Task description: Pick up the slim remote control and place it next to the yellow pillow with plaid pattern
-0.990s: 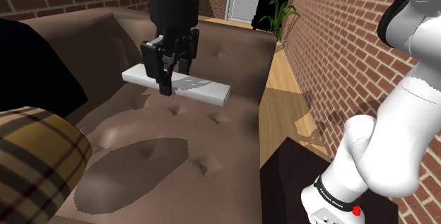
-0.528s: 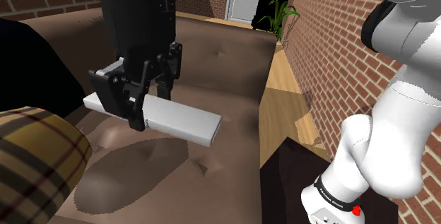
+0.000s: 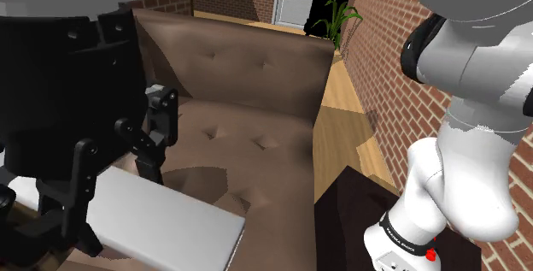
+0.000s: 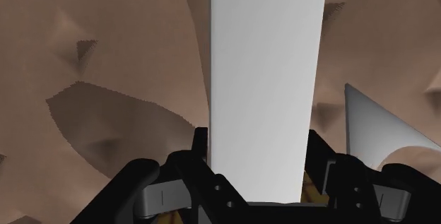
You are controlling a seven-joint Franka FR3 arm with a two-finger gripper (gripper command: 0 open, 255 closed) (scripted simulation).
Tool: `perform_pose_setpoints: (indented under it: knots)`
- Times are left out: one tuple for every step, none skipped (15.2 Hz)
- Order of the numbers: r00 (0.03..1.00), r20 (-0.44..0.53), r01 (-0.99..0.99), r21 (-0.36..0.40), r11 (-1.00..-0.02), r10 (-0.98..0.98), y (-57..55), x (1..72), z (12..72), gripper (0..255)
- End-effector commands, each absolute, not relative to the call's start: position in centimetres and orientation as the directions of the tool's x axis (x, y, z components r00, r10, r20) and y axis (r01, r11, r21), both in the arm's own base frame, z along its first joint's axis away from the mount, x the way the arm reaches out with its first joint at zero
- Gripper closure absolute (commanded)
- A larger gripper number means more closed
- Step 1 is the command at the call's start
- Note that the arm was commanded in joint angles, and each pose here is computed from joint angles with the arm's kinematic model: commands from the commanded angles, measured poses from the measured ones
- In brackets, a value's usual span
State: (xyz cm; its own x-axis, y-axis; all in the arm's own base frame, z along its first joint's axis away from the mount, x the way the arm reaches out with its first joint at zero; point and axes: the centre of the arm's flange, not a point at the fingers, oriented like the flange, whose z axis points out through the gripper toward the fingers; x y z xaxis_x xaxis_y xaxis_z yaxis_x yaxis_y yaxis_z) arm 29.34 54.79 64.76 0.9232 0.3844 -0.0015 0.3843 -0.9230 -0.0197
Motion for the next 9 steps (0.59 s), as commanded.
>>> perform_pose_setpoints:
  knots:
    - [0.924, -0.001, 0.382, -0.020, -0.924, 0.383, 57.1, 27.9, 64.8, 255]
    - [0.924, -0.001, 0.382, -0.020, -0.924, 0.383, 57.3, 27.8, 64.8, 255]
    - [0.924, -0.001, 0.382, -0.020, -0.924, 0.383, 57.3, 27.8, 64.3, 255]
    - [0.924, -0.001, 0.382, -0.020, -0.924, 0.383, 57.3, 27.8, 63.8, 255]
    - [0.924, -0.001, 0.382, -0.020, -0.924, 0.383, 57.3, 27.8, 63.2, 255]
    - [0.924, -0.001, 0.382, -0.020, -0.924, 0.383, 57.3, 27.8, 62.7, 255]
    - [0.924, -0.001, 0.382, -0.020, -0.924, 0.383, 57.3, 27.8, 62.2, 255]
    - [0.924, -0.001, 0.382, -0.020, -0.924, 0.383, 57.3, 27.8, 61.6, 255]
    - [0.924, -0.001, 0.382, -0.020, -0.924, 0.383, 57.3, 27.8, 61.1, 255]
